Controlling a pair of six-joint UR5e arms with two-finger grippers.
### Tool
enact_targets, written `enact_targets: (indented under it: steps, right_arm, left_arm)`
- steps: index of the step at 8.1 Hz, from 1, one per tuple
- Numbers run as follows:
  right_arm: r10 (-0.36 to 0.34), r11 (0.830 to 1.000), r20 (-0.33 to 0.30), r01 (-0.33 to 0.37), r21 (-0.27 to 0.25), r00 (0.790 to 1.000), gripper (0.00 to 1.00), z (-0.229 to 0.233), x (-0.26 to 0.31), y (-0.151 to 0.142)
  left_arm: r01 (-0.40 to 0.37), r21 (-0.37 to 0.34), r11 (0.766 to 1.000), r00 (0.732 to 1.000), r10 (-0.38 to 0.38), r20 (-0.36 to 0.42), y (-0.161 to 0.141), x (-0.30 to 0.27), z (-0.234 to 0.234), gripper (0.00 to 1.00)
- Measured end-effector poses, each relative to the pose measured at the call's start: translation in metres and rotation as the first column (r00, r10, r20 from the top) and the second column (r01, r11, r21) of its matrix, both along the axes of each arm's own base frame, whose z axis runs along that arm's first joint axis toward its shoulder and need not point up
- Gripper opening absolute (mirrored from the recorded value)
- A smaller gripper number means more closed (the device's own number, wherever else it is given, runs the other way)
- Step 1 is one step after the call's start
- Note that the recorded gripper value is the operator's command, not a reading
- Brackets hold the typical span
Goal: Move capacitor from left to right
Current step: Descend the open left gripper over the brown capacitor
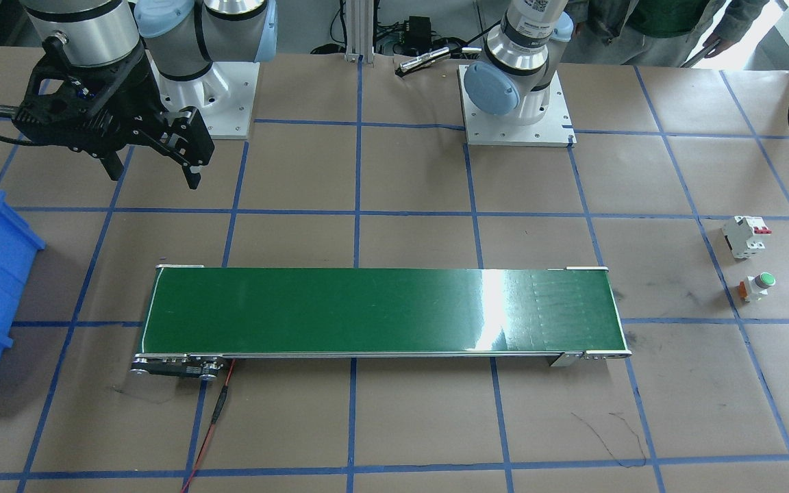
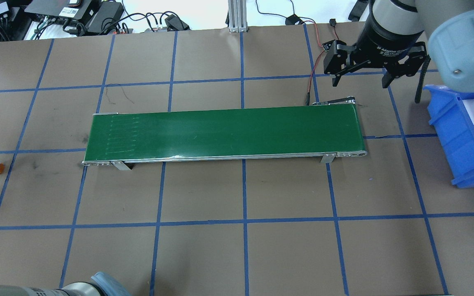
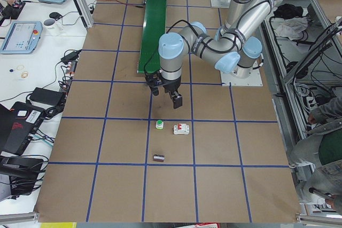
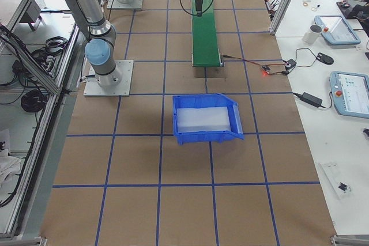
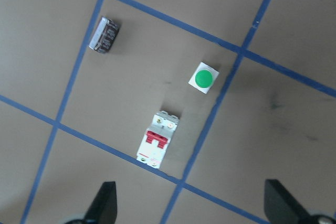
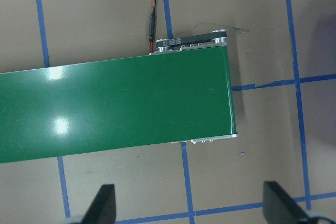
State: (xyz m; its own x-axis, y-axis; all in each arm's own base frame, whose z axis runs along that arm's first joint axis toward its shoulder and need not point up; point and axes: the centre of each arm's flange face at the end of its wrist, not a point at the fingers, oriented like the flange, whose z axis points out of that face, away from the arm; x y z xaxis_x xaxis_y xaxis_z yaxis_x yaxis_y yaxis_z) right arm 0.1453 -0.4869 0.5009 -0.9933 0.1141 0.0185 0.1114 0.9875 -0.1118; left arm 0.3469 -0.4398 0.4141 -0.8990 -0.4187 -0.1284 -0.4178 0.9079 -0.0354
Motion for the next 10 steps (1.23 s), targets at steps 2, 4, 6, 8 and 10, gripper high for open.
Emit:
enact_targets:
  steps: [2, 4, 6, 8, 10]
  right_arm:
    - [0.000, 1.000, 0.000, 0.000, 0.000, 1.000, 1.00, 0.000, 0.000, 0.000]
    - [0.000, 1.000, -0.001, 0.000, 0.000, 1.000, 1.00, 0.000, 0.000, 0.000]
    - [0.000, 1.000, -0.001, 0.000, 0.000, 1.000, 1.00, 0.000, 0.000, 0.000]
    - [0.000, 1.000, 0.000, 0.000, 0.000, 1.000, 1.00, 0.000, 0.000, 0.000]
    - [0.000, 1.000, 0.000, 0.000, 0.000, 1.000, 1.00, 0.000, 0.000, 0.000]
  left_arm:
    - [0.144, 0.028, 0.989, 0.988, -0.146, 0.052, 0.004, 0.042, -0.026, 1.00]
    - [0.272, 0.076, 0.959, 0.957, -0.278, 0.086, -0.003, 0.069, -0.054, 1.00]
    - [0.354, 0.096, 0.930, 0.926, -0.363, 0.102, -0.014, 0.089, -0.088, 1.00]
    - [0.392, 0.100, 0.915, 0.905, -0.403, 0.136, -0.022, 0.113, -0.126, 1.00]
    - [0.382, 0.101, 0.919, 0.907, -0.394, 0.149, -0.013, 0.133, -0.143, 1.00]
